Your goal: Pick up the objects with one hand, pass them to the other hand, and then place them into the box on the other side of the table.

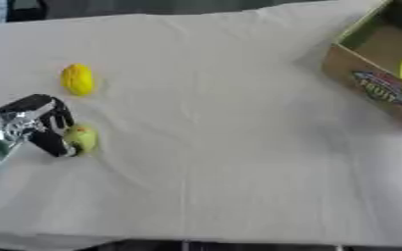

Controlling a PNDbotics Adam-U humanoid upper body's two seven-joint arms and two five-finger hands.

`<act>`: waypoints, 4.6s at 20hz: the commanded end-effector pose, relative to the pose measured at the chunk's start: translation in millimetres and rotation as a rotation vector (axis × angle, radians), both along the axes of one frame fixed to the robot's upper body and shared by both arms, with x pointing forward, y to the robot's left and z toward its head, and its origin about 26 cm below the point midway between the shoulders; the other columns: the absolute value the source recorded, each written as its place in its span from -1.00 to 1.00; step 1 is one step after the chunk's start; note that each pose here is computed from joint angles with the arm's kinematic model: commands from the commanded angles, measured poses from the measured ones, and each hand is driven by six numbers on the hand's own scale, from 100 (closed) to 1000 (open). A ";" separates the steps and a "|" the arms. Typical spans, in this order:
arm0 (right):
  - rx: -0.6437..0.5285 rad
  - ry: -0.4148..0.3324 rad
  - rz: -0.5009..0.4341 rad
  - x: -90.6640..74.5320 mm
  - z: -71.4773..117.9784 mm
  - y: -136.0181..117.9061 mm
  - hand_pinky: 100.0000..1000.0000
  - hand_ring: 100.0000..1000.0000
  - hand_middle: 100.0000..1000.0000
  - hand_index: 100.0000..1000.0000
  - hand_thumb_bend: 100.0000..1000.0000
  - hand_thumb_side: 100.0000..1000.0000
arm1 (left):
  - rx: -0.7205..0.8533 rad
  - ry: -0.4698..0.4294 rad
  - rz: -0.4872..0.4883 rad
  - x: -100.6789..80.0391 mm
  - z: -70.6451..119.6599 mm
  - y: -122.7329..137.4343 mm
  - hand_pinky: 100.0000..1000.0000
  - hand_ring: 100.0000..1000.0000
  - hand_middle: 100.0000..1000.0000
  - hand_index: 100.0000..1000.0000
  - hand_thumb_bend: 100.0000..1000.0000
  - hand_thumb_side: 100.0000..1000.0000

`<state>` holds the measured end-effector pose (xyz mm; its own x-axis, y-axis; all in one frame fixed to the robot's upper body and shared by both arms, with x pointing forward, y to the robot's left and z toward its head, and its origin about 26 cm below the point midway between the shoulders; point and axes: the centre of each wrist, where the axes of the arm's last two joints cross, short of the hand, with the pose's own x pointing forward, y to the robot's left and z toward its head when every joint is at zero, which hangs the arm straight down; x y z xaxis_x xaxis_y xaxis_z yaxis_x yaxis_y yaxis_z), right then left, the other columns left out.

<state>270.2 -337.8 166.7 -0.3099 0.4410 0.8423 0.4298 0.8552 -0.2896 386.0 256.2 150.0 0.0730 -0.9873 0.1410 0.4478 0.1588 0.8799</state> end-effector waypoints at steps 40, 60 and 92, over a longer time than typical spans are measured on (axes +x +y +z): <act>-0.323 -0.082 0.271 10.0 47.8 8.0 1.00 0.79 0.82 0.97 -1.00 -0.24 | -0.356 -0.732 -0.210 -41.6 96.1 -78.8 -0.48 -0.35 -0.38 -0.18 -0.89 -1.00; -0.941 0.040 0.593 27.7 112.1 70.2 0.94 0.75 0.73 0.80 -1.00 -0.78 | -0.545 -0.924 -0.369 -39.7 55.4 -110.3 -0.51 -0.38 -0.43 -0.22 -1.00 -1.00; -1.131 0.022 0.672 25.5 150.5 161.3 0.88 0.77 0.69 0.76 -1.00 -0.70 | -0.700 -0.952 -0.626 -39.1 39.2 -143.9 -0.50 -0.39 -0.44 -0.22 -1.00 -1.00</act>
<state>300.4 -178.1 308.8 -0.7290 0.6679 0.1498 -0.0336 0.1837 -0.9824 348.4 116.4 180.9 -0.7487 -0.5328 0.3945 -0.1163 0.6914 0.7130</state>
